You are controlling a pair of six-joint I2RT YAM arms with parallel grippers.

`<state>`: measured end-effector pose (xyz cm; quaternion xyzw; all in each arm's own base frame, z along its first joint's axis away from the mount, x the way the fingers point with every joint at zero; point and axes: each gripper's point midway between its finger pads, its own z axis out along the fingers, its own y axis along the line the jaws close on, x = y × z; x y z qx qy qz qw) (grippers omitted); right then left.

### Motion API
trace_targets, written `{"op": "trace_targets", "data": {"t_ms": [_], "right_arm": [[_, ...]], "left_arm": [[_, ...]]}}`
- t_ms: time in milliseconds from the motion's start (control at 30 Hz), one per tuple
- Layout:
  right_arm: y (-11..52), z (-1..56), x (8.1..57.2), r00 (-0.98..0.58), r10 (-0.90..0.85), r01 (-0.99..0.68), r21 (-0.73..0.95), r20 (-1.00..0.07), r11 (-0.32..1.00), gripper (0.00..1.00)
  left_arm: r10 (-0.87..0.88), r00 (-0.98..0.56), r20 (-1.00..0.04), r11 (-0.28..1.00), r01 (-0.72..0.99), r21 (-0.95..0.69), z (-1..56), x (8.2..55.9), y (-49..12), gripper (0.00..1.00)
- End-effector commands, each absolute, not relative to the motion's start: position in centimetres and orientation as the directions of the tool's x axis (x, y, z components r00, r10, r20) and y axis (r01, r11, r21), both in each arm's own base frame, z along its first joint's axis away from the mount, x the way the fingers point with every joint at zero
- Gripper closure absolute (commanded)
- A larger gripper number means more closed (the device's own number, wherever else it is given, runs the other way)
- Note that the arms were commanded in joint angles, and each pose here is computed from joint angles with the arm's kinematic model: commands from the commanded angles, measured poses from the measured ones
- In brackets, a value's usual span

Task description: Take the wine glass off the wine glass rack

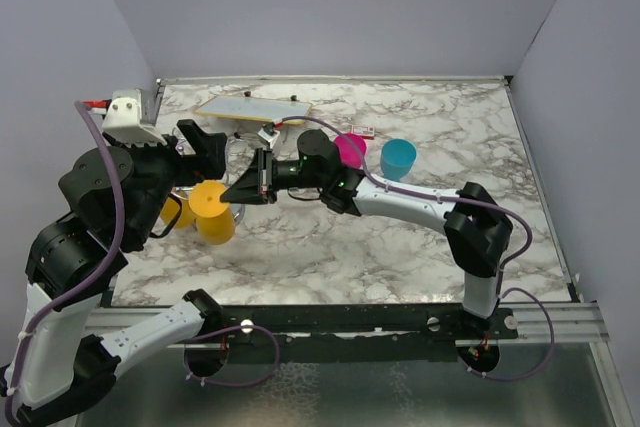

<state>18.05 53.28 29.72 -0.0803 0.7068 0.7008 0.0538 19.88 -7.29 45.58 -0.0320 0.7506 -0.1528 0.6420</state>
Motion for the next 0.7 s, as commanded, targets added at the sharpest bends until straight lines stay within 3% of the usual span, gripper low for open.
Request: {"op": "trace_targets", "data": {"t_ms": [0, 433, 567, 667], "right_arm": [[52.1, 31.2, 15.9, -0.966, -0.095, -0.238, 0.97, -0.242, -0.051, 0.99], [48.0, 31.0, 12.1, -0.841, -0.216, -0.485, 0.868, -0.496, -0.105, 0.99], [45.6, 29.8, 11.5, -0.694, -0.242, -0.684, 0.726, -0.679, -0.075, 0.99], [43.0, 29.0, 12.0, -0.507, -0.247, -0.848, 0.529, -0.825, -0.024, 0.99]], "left_arm": [[-0.254, -0.165, -0.953, 0.945, 0.17, -0.281, 45.9, 19.9, -7.7, 0.1], [-0.251, -0.17, -0.953, 0.945, 0.17, -0.28, 45.8, 20.4, -8.2, 0.1], [-0.25, -0.174, -0.952, 0.942, 0.182, -0.281, 45.6, 20.8, -8.8, 0.1], [-0.253, -0.18, -0.95, 0.939, 0.19, -0.286, 45.4, 21.1, -9.3, 0.1]]}}
